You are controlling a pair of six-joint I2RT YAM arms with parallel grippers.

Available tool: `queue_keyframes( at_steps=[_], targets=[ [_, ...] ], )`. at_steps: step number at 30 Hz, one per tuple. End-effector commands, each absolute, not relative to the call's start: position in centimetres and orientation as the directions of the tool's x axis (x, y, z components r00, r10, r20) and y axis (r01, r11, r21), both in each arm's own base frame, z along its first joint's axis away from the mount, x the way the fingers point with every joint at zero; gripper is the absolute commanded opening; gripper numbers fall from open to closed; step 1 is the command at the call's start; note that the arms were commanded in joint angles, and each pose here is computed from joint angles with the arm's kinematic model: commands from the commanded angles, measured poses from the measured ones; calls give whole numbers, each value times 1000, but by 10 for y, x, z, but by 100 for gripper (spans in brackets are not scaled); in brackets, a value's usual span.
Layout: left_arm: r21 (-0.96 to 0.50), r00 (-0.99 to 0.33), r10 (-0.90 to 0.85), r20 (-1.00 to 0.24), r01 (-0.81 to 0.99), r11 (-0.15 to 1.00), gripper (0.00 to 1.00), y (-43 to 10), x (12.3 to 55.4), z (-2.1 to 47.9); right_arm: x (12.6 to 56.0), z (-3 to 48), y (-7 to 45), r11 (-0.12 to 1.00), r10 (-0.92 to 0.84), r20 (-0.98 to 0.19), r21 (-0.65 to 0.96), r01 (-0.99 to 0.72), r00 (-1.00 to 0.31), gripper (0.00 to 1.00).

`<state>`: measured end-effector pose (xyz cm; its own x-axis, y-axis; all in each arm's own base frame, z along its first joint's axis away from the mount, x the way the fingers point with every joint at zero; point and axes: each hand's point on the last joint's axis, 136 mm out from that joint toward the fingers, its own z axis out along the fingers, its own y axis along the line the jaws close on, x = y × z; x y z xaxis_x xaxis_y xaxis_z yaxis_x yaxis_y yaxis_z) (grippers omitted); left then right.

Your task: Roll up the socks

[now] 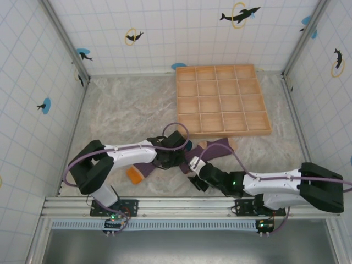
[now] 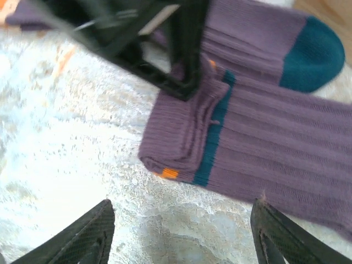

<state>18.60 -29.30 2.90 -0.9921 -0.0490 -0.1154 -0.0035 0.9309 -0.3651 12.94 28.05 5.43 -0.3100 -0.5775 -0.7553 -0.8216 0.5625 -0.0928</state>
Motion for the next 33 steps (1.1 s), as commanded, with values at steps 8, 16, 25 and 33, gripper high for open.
queue_keyframes(
  at_steps=[8,16,25,33],
  targets=[
    [-314,-1000,11,-23,17,949,0,-278,169,16,138,78,312,516,-590,-806,-321,-794,-58,59],
    [-238,-998,-1,-64,14,971,0,-270,180,22,136,72,322,474,-619,-785,-371,-799,-3,55],
    [-349,-999,-27,-40,-11,937,0,-290,178,28,132,60,338,449,-624,-782,-353,-821,-5,53],
    [-422,-999,-36,21,-41,906,0,-303,169,26,140,38,330,493,-645,-761,-347,-798,-68,48]
  ],
)
